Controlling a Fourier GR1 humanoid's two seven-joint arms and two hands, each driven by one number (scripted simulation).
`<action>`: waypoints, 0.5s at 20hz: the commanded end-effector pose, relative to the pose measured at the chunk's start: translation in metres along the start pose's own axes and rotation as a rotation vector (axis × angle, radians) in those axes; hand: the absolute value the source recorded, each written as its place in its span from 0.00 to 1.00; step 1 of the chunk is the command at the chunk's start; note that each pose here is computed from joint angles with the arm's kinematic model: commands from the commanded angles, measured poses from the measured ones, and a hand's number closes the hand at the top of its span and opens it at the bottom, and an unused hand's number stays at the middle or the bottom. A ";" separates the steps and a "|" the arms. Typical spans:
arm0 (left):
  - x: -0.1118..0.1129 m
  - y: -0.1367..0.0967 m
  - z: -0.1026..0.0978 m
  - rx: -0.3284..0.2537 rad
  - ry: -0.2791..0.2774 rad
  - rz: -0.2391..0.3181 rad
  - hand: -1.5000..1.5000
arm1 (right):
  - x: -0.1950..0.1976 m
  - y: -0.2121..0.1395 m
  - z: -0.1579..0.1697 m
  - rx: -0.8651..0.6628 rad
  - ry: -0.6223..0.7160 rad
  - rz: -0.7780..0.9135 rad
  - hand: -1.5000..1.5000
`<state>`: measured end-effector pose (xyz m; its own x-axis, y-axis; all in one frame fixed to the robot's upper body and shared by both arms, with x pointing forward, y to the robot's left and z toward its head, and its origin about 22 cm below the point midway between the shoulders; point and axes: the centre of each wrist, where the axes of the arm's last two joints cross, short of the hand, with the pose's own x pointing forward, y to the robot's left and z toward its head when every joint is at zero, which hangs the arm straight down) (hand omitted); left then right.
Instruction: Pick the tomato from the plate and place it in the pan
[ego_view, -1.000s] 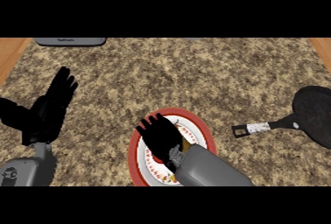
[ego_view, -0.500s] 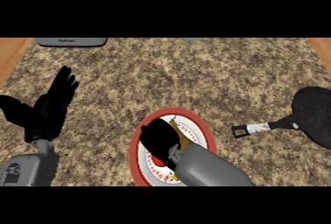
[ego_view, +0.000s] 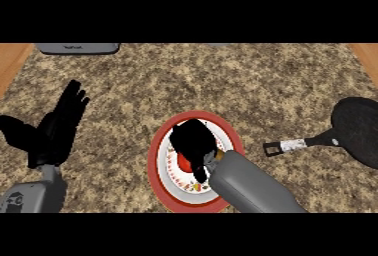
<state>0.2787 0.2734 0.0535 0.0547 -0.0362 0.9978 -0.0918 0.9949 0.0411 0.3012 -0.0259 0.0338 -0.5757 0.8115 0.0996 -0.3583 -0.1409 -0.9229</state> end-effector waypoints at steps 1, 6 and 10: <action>-0.003 0.010 0.004 0.047 0.008 0.002 0.50 | -0.103 -0.019 0.010 -0.106 0.521 -0.186 1.00; 0.000 0.019 0.006 0.098 -0.007 -0.006 0.50 | -0.203 -0.038 0.047 -0.220 1.139 -0.334 1.00; 0.001 0.010 0.004 0.046 -0.017 0.009 0.50 | -0.250 -0.097 0.074 -0.398 1.581 -0.277 1.00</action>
<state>0.2730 0.2861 0.0535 0.0501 -0.0349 0.9981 -0.1558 0.9869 0.0423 0.4054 -0.2079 0.0818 0.5616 0.8273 0.0145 -0.1274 0.1038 -0.9864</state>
